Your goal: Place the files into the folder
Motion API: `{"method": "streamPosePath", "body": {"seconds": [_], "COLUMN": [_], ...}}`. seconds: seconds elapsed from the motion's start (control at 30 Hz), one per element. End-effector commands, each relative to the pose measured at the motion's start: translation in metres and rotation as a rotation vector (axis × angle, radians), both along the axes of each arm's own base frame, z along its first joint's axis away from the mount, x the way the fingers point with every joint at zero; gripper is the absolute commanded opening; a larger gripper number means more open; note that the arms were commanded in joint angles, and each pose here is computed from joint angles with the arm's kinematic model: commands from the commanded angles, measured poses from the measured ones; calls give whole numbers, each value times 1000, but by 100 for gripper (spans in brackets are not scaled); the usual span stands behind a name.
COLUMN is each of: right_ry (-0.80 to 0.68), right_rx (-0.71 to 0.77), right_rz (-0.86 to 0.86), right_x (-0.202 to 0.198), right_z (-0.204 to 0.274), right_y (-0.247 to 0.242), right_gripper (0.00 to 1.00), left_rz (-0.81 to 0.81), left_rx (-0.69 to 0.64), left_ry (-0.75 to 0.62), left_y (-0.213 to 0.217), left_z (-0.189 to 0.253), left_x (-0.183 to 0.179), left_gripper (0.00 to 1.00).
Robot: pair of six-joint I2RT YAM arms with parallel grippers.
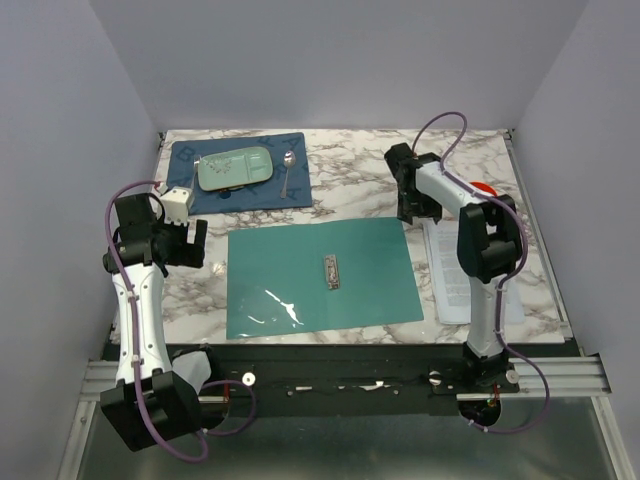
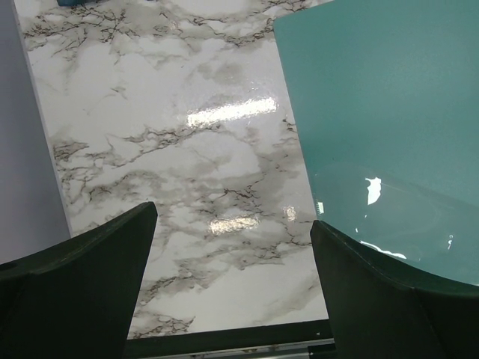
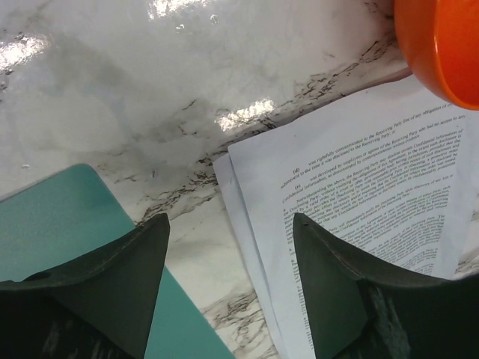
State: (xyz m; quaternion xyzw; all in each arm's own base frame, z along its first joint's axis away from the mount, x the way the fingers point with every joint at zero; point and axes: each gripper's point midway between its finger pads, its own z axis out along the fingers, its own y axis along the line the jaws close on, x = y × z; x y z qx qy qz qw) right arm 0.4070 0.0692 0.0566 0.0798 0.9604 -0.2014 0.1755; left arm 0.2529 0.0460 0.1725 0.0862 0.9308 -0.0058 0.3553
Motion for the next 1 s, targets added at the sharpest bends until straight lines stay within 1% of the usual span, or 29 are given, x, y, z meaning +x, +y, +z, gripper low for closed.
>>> {"method": "streamPosePath", "body": {"seconds": [0.0,0.23,0.37,0.57,0.77,0.83,0.87,0.9,0.93,0.97], "right_ry": [72,104,115,119,125,131,130,114,107,95], "right_rx": [-55,-108,-148,-150,-137,-132,-115,-98,-88,-63], "right_rz": [-16,-40,-42,-54,-47,-46,-45,-44,-39,-39], "right_x": [-6,-13,-18,-23,-22,-22,-23,-21,-23,-23], "right_z": [-11,-13,-10,-12,-16,-16,-16,-10,-9,-6], "right_y": [-6,-18,-28,-38,-37,-36,-34,-32,-31,-28], "right_gripper": [72,66,60,48,43,39,35,37,42,57], "left_rz": [-26,-29,-29,-31,-33,-31,-33,-34,-38,-41], "left_rx": [52,53,49,48,51,52,52,49,45,41], "left_ry": [1,2,8,8,6,4,4,3,7,7], "left_y": [5,6,6,6,6,6,6,5,4,3], "left_z": [2,1,-2,-4,-4,-3,-3,-3,-3,-3], "left_x": [-7,-5,-5,-4,-5,-5,-5,-5,-6,-6], "left_gripper": [99,99,99,99,99,99,99,99,99,99]}}
